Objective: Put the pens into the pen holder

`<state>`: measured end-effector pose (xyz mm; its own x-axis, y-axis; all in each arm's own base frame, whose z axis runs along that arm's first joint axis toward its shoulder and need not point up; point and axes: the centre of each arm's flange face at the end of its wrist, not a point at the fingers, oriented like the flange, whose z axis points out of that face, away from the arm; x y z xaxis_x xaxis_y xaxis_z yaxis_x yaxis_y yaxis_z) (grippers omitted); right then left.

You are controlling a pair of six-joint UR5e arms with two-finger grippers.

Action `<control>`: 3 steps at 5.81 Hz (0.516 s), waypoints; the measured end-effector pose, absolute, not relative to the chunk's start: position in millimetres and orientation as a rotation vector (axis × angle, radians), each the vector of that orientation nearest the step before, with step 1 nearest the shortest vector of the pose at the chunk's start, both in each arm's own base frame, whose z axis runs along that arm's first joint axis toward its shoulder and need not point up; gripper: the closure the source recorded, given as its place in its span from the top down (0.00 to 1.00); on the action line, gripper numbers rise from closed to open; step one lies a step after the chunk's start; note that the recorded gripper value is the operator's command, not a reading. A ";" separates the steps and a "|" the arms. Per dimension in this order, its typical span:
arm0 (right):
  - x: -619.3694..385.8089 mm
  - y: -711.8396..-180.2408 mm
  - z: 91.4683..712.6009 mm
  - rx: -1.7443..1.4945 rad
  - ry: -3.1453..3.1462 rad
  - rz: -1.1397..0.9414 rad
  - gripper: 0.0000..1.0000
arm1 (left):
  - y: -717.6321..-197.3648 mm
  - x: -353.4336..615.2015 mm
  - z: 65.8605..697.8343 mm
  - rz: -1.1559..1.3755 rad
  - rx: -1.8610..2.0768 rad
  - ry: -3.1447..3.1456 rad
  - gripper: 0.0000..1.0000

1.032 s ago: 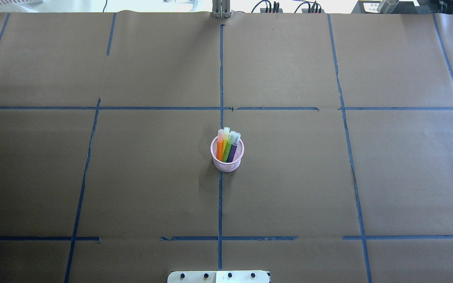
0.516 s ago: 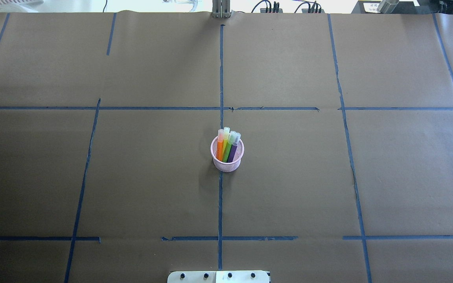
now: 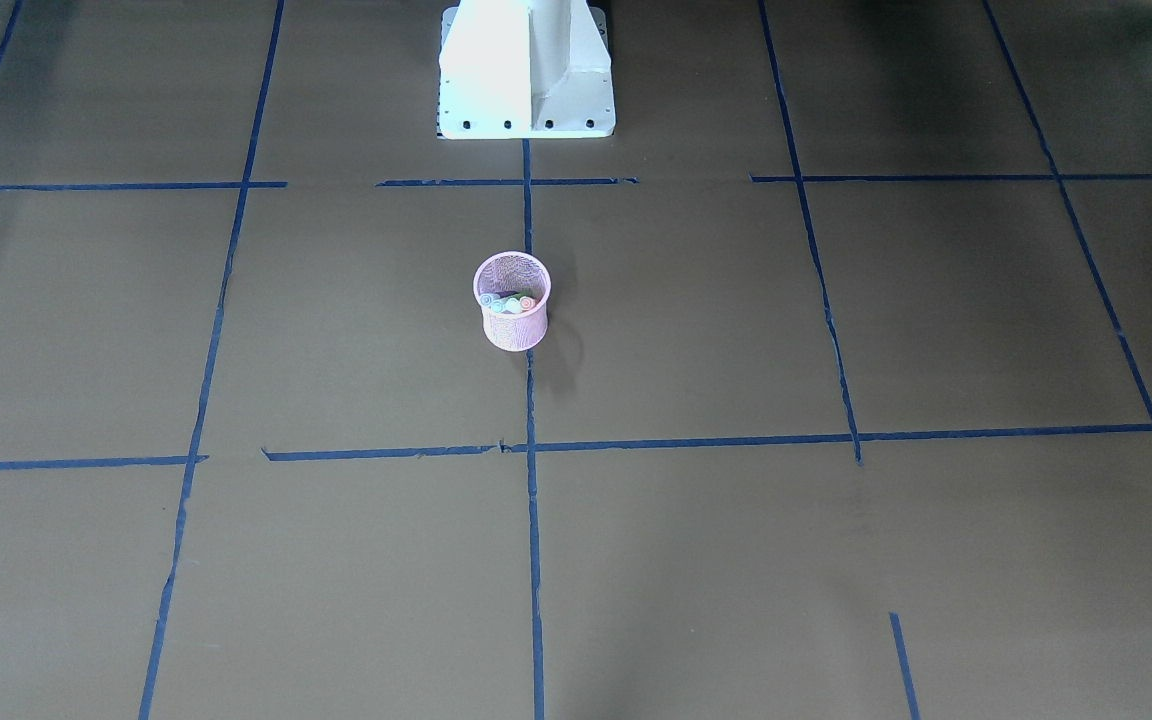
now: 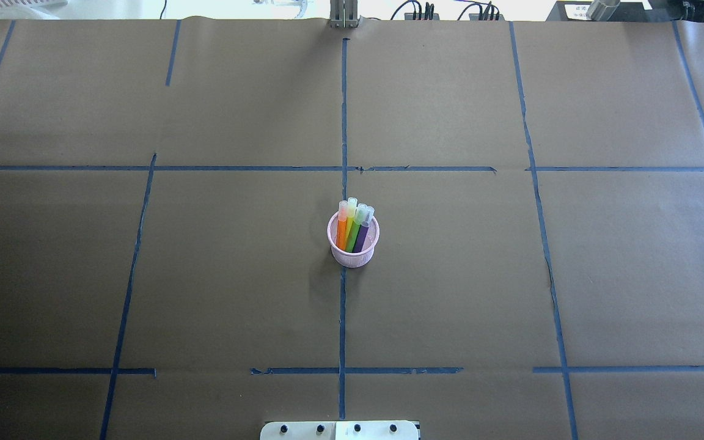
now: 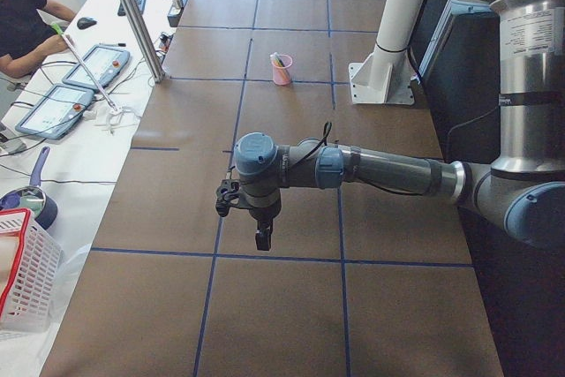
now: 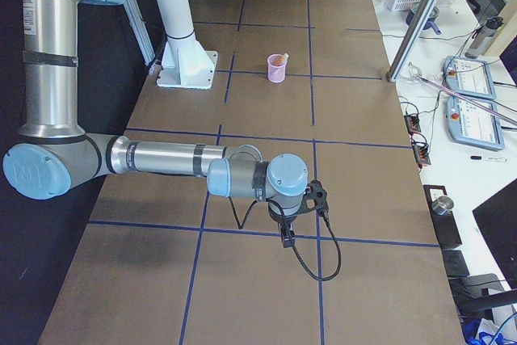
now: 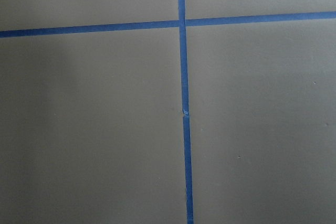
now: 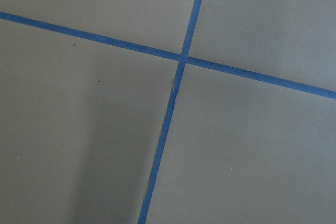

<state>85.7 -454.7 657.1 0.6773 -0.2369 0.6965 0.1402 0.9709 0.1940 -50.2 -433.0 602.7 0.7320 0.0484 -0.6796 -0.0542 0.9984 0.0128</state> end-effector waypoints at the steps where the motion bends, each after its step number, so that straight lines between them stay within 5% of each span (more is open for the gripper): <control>1: 85.0 -454.7 657.4 0.128 -0.798 -0.215 1.00 | -431.0 -50.5 604.2 0.058 -0.010 0.747 1.00; 3: 83.6 -455.0 657.4 0.129 -0.796 -0.221 1.00 | -429.7 -50.6 604.4 0.061 -0.009 0.747 1.00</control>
